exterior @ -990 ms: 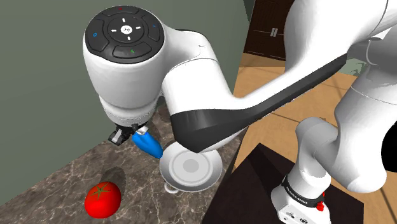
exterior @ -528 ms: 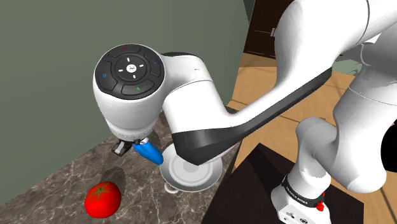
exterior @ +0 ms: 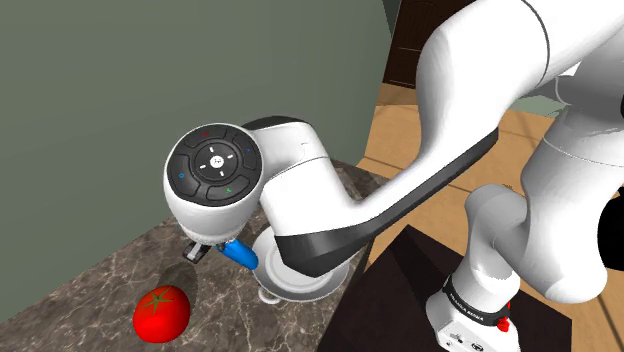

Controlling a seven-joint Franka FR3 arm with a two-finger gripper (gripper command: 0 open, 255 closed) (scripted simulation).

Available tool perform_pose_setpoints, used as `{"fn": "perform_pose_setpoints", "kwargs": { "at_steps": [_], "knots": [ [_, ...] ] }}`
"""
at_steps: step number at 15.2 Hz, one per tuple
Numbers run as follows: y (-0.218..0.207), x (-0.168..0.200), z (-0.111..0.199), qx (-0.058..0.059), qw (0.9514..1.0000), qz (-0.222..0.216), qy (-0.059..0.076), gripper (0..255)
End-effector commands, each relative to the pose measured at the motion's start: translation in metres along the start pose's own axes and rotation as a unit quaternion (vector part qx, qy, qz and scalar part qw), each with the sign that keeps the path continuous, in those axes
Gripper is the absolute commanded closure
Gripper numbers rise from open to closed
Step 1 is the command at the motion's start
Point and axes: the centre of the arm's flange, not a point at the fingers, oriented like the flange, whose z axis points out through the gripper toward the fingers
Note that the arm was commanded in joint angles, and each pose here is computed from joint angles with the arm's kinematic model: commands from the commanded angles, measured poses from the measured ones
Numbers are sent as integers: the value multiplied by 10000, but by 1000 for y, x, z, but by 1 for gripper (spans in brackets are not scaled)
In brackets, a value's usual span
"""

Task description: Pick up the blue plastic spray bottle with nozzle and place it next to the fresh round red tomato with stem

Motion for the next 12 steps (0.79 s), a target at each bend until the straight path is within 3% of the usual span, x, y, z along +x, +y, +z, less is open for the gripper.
{"fn": "perform_pose_setpoints", "kwargs": {
  "at_steps": [1, 12],
  "knots": [
    [-4, -4, 8, 2, 10000, 1, 2, 255],
    [-26, -30, 56, 2, 10000, 1, 2, 255]
  ]
}}
